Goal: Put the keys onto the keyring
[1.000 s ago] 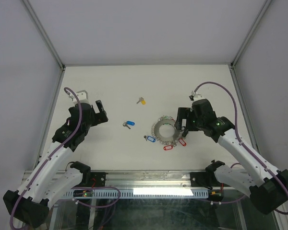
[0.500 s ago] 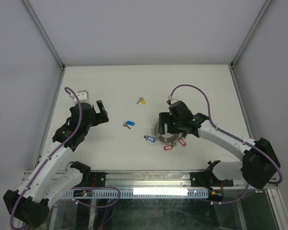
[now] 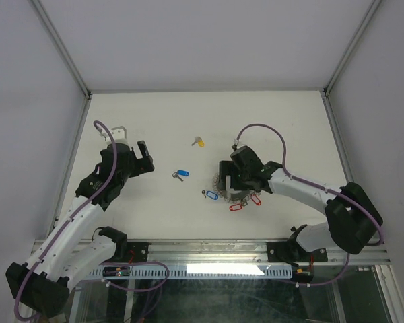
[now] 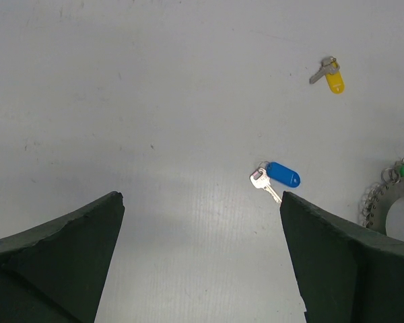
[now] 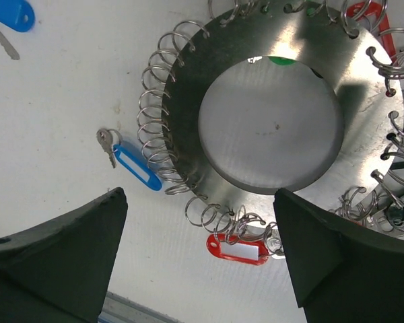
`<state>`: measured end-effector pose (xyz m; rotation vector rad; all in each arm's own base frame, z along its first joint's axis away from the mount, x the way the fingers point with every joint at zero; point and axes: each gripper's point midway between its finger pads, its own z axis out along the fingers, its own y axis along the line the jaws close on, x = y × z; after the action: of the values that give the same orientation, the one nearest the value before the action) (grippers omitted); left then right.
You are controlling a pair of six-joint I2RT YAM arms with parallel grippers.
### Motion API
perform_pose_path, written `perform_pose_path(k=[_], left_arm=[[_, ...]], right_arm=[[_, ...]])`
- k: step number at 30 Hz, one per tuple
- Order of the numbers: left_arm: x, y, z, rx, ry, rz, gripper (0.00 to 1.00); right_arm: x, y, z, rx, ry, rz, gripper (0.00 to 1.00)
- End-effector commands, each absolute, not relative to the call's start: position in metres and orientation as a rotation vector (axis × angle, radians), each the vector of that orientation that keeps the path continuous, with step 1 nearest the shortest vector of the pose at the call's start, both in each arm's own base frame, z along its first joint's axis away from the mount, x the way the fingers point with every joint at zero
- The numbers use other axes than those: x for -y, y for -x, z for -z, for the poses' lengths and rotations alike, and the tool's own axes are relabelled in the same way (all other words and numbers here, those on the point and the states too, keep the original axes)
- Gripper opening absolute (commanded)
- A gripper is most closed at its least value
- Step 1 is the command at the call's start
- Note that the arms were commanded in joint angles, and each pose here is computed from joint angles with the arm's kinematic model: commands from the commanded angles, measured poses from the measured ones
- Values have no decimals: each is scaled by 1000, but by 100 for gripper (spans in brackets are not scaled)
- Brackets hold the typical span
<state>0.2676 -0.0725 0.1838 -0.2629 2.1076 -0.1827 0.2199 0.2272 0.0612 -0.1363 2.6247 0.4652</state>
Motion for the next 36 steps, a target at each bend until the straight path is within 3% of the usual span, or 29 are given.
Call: perform_pose_path(k=[1,11,21,28,36], left_arm=[[77,-274,-187,-2087,260,210,99],[79,-275,-183,-2103,251,210,99],[79,-276,-181,-2112,244,209,99],[80,-276,-181,-2114,242,209,99],[81,-276,-179,-2122,237,208,99]], right_arm=[[-233,-235,-59,-2581,53,-504,93],[-182,-237,-39,-2640,-112,-329,94],[-119,-258,-60,-2565,-296,-188,96],[-168,-271,-111,-2429,-119,-532,93],[-216,-250,-83,-2549,23,-659,91]])
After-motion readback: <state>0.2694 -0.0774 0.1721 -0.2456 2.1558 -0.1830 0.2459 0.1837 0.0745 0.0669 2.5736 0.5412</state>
